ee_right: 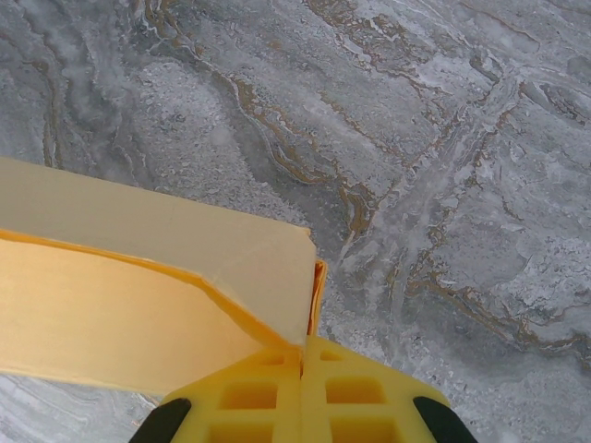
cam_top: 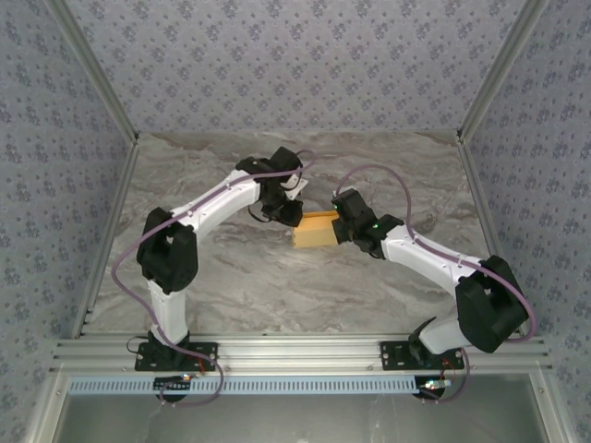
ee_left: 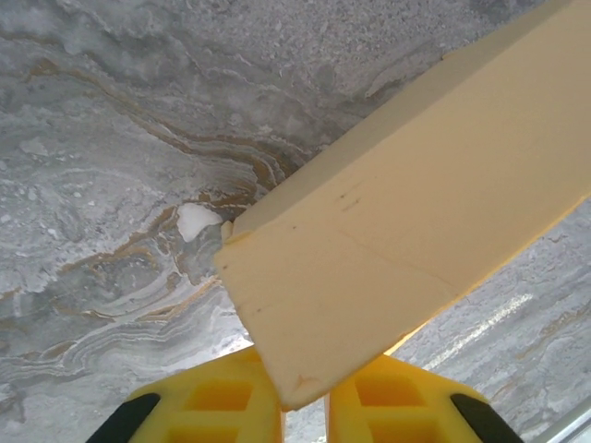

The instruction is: Fold the paper box

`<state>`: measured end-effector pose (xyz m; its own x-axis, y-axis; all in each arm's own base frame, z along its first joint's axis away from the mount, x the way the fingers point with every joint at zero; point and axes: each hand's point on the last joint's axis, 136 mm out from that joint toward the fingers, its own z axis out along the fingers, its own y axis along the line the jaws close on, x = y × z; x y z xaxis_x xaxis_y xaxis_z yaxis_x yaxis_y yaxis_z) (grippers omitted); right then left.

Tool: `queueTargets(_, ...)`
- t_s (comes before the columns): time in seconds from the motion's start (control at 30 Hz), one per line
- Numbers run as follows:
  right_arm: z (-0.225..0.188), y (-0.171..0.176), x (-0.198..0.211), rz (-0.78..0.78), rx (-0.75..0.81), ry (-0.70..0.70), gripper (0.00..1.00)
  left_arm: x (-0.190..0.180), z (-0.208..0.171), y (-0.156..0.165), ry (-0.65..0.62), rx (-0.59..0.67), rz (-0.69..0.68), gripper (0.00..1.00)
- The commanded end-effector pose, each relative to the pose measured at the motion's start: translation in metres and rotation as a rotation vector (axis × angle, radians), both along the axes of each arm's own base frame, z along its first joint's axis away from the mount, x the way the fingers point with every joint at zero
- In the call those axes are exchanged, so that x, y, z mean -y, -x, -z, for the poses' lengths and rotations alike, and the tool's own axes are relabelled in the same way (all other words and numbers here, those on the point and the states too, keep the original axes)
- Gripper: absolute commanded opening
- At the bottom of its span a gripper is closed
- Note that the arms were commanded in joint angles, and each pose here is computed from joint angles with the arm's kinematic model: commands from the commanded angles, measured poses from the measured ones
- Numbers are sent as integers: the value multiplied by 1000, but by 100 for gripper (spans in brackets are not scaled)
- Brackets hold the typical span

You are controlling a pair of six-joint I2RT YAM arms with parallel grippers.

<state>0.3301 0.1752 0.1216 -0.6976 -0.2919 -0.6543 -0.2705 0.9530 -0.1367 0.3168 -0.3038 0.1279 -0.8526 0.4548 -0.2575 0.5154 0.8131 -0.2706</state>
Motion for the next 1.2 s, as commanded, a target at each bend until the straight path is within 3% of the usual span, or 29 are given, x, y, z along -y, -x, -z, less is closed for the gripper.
queueTargets(0.0, 22, 15, 5, -8, -100, 38, 0, 11, -21, 11, 95, 10, 27, 23)
queueTargets(0.4, 23, 16, 6, -4, -102, 38, 0, -3, -51, 12, 186, 69, 7, 48)
queueTargets(0.67, 22, 16, 5, -7, -99, 36, 0, -12, -71, -15, 327, 127, -116, 58)
queueTargets(0.9, 23, 16, 5, -8, -101, 37, 0, -13, -54, -42, 334, 108, -193, 59)
queueTargets(1.17, 23, 17, 4, -9, -101, 36, 0, -10, -30, -46, 305, 63, -200, 56)
